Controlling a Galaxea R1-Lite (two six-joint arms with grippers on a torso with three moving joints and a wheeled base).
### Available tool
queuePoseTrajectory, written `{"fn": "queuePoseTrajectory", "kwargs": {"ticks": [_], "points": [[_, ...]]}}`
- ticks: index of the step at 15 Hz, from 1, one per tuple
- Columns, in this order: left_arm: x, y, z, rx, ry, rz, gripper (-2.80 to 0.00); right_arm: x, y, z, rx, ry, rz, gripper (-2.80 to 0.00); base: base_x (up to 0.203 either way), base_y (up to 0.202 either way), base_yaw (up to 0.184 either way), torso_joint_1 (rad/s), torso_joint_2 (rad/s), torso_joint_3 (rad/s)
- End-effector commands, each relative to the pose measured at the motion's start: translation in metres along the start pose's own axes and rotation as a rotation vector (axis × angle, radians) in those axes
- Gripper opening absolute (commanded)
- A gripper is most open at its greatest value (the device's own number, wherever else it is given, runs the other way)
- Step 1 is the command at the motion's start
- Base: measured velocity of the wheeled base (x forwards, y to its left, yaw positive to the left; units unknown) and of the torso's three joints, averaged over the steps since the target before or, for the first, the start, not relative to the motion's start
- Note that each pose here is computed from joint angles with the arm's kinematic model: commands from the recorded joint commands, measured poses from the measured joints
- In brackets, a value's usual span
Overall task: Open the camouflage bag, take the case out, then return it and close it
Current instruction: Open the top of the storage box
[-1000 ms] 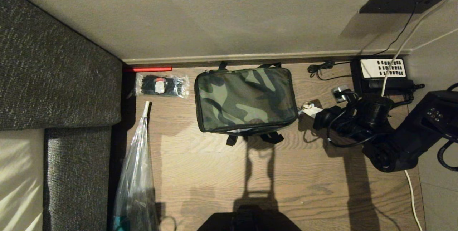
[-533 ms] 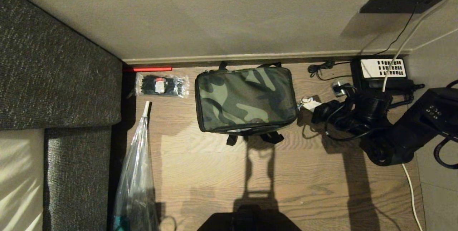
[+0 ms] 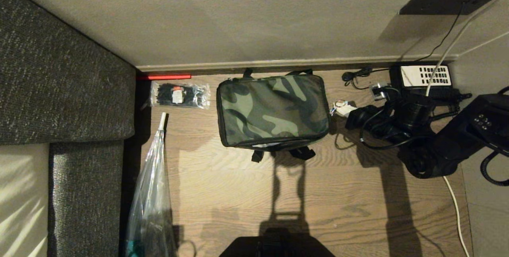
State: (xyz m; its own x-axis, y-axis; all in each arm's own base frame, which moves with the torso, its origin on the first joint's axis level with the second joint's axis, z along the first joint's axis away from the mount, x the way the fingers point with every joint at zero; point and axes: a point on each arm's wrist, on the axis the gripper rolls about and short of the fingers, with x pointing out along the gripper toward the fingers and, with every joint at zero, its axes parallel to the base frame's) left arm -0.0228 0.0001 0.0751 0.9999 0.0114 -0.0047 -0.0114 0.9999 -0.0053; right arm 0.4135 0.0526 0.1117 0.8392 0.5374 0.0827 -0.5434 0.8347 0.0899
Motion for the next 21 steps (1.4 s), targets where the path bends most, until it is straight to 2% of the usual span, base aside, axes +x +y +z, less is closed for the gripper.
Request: {"fn": "queuePoseTrajectory", "kwargs": {"ticks": [1, 8, 14, 17, 21], "points": [[0.0, 0.0, -0.001, -0.001, 0.003, 0.001, -2.8, 0.005, 0.003, 0.005, 0.007, -0.027, 0.015, -2.8, 0.0, 0.0, 0.0, 0.0, 0.0, 0.0], [0.0, 0.0, -0.001, -0.001, 0.003, 0.001, -2.8, 0.018, 0.002, 0.012, 0.01, -0.071, 0.029, -2.8, 0.0, 0.0, 0.0, 0.0, 0.0, 0.0], [0.0, 0.0, -0.001, -0.001, 0.003, 0.001, -2.8, 0.029, -0.004, 0.017, -0.008, -0.117, -0.002, -2.8, 0.0, 0.0, 0.0, 0.0, 0.0, 0.0], [0.0, 0.0, -0.001, -0.001, 0.003, 0.001, -2.8, 0.038, -0.008, 0.024, -0.009, -0.169, -0.032, -2.8, 0.0, 0.0, 0.0, 0.0, 0.0, 0.0], [0.0, 0.0, -0.001, -0.001, 0.003, 0.001, -2.8, 0.042, -0.009, 0.025, -0.005, -0.182, -0.037, -2.8, 0.0, 0.0, 0.0, 0.0, 0.0, 0.0]]}}
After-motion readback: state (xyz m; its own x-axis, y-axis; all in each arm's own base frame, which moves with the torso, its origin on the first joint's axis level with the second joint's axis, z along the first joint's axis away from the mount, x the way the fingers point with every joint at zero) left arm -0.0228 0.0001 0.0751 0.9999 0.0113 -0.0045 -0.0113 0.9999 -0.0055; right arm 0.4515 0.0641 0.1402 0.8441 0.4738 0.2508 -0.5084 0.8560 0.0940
